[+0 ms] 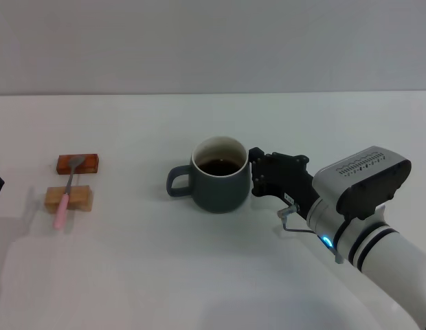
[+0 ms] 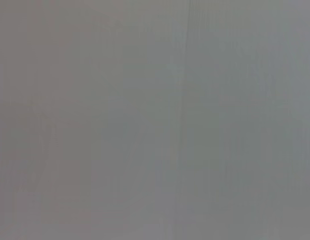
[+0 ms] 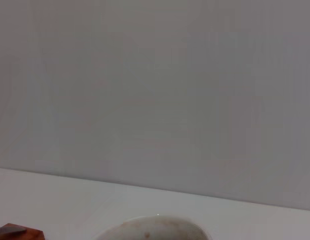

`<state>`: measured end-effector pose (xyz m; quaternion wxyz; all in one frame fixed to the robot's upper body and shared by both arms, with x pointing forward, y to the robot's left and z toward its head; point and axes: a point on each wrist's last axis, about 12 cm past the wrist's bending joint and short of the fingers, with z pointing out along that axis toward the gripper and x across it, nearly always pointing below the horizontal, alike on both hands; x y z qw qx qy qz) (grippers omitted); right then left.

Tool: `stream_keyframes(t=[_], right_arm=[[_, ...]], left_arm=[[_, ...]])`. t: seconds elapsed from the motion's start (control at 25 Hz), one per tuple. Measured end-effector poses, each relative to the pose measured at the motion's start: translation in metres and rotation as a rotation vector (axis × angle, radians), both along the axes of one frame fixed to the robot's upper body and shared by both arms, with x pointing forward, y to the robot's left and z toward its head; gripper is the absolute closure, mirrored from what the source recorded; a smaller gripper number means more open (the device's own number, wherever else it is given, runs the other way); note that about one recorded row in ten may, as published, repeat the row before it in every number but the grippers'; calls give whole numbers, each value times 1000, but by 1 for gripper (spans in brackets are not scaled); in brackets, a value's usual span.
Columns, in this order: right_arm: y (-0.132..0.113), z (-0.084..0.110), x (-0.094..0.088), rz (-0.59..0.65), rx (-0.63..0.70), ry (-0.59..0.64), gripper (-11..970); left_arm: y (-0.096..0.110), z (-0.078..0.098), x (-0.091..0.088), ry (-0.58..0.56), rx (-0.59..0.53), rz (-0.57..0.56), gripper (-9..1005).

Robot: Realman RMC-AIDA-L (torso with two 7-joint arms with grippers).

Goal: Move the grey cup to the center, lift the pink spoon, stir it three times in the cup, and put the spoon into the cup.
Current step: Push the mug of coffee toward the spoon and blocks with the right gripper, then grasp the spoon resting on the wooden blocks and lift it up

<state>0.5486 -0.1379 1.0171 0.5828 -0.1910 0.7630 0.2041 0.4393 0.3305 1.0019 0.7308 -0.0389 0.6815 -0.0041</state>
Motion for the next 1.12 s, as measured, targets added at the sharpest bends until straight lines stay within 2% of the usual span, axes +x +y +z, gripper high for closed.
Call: stream_keyframes(t=[0.24,0.6,0.8,0.88,1.12], right_arm=[[-11,-2,-8,-35,29,-31,961],[-94,-12,-49,-311,81,-211,960],[-133,-15,-64,-481,71,-246,960],[-143,-18,-68,-524,60,-242,960],[-156,-21,-78,-575,44,-239,960]], left_arm=[[-2,-2,-4,7,6,-18,142],[-5,-5,-25,6,10,-56,141],[-11,-7,-30,20,12,-96,141],[-23,-10,-34,28,15,-172,141],[-44,-13,-31,55,16,-286,141]])
